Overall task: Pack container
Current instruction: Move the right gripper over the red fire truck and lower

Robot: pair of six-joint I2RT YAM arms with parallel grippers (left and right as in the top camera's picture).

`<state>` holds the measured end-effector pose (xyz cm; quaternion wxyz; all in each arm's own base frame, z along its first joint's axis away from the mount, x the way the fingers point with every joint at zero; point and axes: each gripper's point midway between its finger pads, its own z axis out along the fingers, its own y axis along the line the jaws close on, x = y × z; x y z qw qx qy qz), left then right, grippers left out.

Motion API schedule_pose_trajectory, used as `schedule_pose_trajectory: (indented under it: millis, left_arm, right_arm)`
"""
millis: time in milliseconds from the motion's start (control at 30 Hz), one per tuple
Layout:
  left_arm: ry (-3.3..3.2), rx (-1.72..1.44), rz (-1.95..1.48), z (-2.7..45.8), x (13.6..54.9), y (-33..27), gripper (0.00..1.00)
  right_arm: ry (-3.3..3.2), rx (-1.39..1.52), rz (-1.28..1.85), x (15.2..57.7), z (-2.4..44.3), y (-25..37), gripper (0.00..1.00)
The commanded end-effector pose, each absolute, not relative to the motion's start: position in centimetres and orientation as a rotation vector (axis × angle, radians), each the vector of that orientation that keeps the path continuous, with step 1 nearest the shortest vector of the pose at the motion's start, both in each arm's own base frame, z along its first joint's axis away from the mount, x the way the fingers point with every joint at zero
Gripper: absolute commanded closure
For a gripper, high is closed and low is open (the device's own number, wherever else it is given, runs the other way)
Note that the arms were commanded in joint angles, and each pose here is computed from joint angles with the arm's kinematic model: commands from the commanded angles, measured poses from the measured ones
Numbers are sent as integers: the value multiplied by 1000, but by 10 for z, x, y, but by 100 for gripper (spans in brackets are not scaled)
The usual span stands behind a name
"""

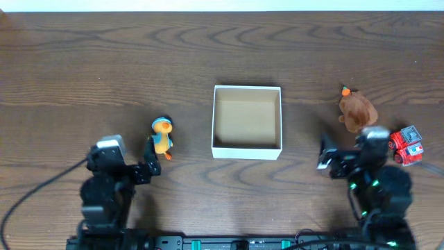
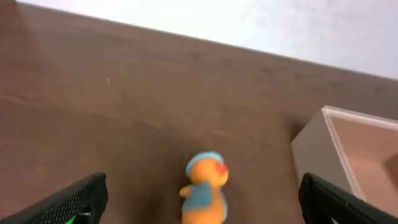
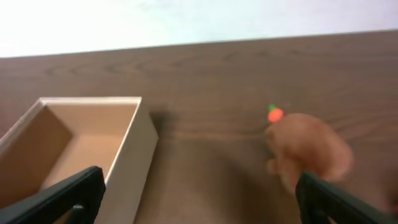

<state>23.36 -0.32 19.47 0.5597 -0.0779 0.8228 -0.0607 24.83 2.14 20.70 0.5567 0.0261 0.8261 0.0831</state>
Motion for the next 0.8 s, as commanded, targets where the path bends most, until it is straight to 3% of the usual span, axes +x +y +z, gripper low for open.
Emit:
schedule_pose_trajectory:
  millis: [0, 133, 400, 533, 767]
  left_arm:
    - [2005, -203, -156, 223, 238, -4, 2]
    - [2170, -222, -143, 232, 237, -4, 2]
    - [2393, -246, -121, 227, 235, -4, 2]
    - [2415, -249, -118, 222, 236, -4, 2]
    - [2421, -255, -120, 221, 235, -4, 2]
  right_arm:
    - [1995, 21, 188, 258, 247, 19, 1]
    - [2176, -18, 173, 265, 268, 12, 1]
    - [2566, 197, 162, 270, 276, -26, 1]
    - [2622, 255, -16, 276, 271, -54, 1]
    - [2709, 58, -218, 275, 255, -102, 1]
